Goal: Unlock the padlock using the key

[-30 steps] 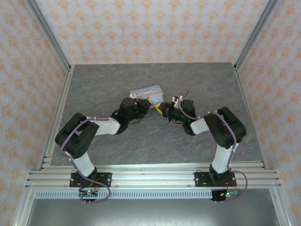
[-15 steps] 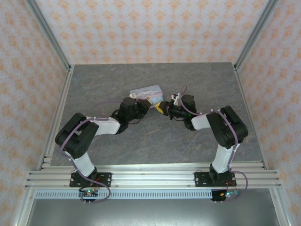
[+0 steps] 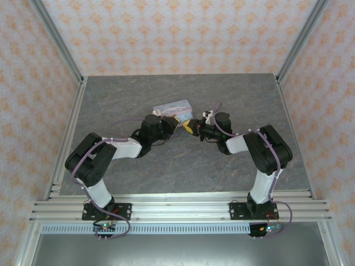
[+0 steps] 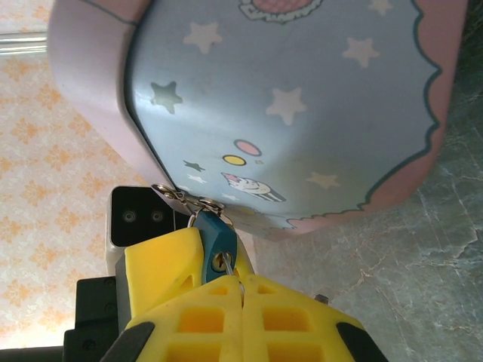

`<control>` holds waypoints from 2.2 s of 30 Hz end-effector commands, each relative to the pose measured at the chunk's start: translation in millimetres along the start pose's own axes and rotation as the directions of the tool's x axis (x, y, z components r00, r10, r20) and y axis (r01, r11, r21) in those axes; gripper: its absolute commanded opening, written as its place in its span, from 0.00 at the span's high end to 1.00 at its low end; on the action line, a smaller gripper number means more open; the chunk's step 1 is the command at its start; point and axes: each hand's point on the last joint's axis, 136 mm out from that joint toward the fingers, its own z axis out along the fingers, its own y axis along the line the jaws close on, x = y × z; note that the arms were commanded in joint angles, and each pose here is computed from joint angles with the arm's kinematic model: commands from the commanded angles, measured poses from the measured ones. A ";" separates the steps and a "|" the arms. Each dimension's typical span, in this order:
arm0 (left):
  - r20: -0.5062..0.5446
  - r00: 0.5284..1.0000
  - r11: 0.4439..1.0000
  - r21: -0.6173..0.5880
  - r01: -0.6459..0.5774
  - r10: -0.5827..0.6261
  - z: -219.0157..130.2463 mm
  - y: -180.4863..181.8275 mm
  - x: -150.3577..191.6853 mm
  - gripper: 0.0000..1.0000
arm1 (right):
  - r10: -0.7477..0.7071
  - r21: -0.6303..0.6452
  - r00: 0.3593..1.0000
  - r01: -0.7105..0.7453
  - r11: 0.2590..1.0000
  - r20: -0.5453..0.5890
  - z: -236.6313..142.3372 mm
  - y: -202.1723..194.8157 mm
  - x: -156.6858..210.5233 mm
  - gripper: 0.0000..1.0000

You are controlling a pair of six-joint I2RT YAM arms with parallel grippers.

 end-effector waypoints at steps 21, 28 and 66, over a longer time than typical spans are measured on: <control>-0.246 0.969 0.981 0.188 0.046 0.001 -16.9 -52.7 60.3 1.00 | 0.006 -0.077 0.999 -0.003 0.997 0.034 -17.2 3.9 20.4 1.00; -0.251 0.968 0.982 0.185 0.038 0.010 -17.7 -50.2 63.3 1.00 | 0.032 -0.080 0.999 -0.028 0.996 0.040 -19.6 6.5 27.8 1.00; -0.312 0.946 0.983 0.183 -0.033 0.089 -31.5 -48.9 79.5 1.00 | 0.086 -0.115 0.996 -0.090 0.989 -0.033 -22.8 20.0 41.3 1.00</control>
